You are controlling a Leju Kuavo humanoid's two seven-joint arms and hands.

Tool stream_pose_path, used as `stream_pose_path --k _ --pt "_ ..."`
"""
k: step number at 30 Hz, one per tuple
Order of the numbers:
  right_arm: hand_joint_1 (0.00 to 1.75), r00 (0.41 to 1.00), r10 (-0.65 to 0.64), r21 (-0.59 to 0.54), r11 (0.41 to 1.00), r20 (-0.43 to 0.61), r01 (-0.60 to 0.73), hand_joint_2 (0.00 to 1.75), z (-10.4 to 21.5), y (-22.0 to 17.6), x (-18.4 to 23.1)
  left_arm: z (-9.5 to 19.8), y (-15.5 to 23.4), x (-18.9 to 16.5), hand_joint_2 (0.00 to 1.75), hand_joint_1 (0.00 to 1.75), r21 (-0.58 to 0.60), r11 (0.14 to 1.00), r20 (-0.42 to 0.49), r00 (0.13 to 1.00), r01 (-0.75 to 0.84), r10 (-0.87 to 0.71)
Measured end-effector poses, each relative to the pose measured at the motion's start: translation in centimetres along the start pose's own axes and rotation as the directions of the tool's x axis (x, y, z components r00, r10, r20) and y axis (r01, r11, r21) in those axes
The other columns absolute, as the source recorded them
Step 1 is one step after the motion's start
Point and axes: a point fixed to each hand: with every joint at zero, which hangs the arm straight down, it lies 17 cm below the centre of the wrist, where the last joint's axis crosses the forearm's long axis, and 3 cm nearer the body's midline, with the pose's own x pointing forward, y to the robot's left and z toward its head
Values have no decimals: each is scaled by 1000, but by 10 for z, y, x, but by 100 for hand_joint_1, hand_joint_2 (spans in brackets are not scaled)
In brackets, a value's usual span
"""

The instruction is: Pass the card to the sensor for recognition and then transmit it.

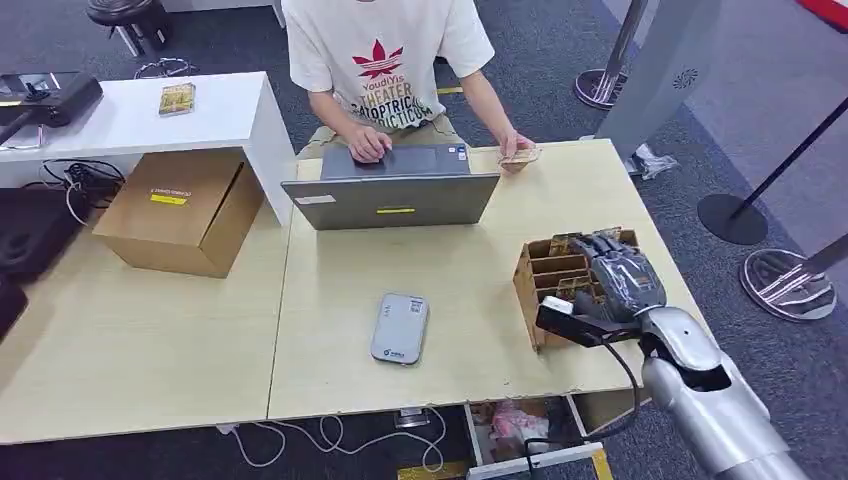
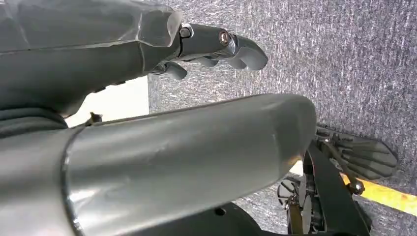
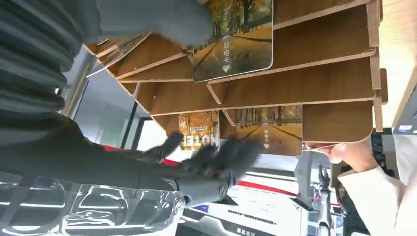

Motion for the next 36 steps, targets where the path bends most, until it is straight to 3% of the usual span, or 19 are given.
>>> stream_pose_path --k 7,19,20,21,22,23,24,25,28,36 --pt "147 1000 -3 0 1000 -2 3 175 0 0 -1 0 0 0 0 0 -1 1000 1 1000 3 -3" --pt "141 1000 -19 -7 1000 -14 19 175 1 -3 -5 0 1 1 0 0 0 1000 4 1000 2 -2" --pt "136 1000 -19 -7 1000 -16 19 175 1 -4 -6 0 1 1 0 0 0 1000 5 1000 2 -2" --pt "84 1000 -19 -7 1000 -17 19 175 2 -4 -7 0 1 1 0 0 0 1000 5 1000 1 -1" --pt "68 1000 -19 -7 1000 -18 19 175 2 -4 -7 0 1 1 0 0 0 1000 5 1000 1 -1" --pt "68 1000 -19 -6 1000 -18 19 175 2 -4 -8 0 1 1 0 0 0 1000 4 1000 1 -1" --pt "30 1000 -20 -6 1000 -19 19 175 2 -4 -8 0 1 1 0 0 1 1000 4 1000 -1 1" --pt "7 1000 -21 -6 1000 -19 20 175 2 -4 -8 0 1 1 0 0 1 1000 4 1000 -2 2" --pt "0 1000 -19 -6 1000 -20 19 175 3 -4 -9 0 1 1 0 0 1 1000 4 1000 -3 3" --pt "2 1000 -19 1 1000 -19 19 175 3 -3 -9 0 1 1 0 0 1 1000 3 1000 -8 8"
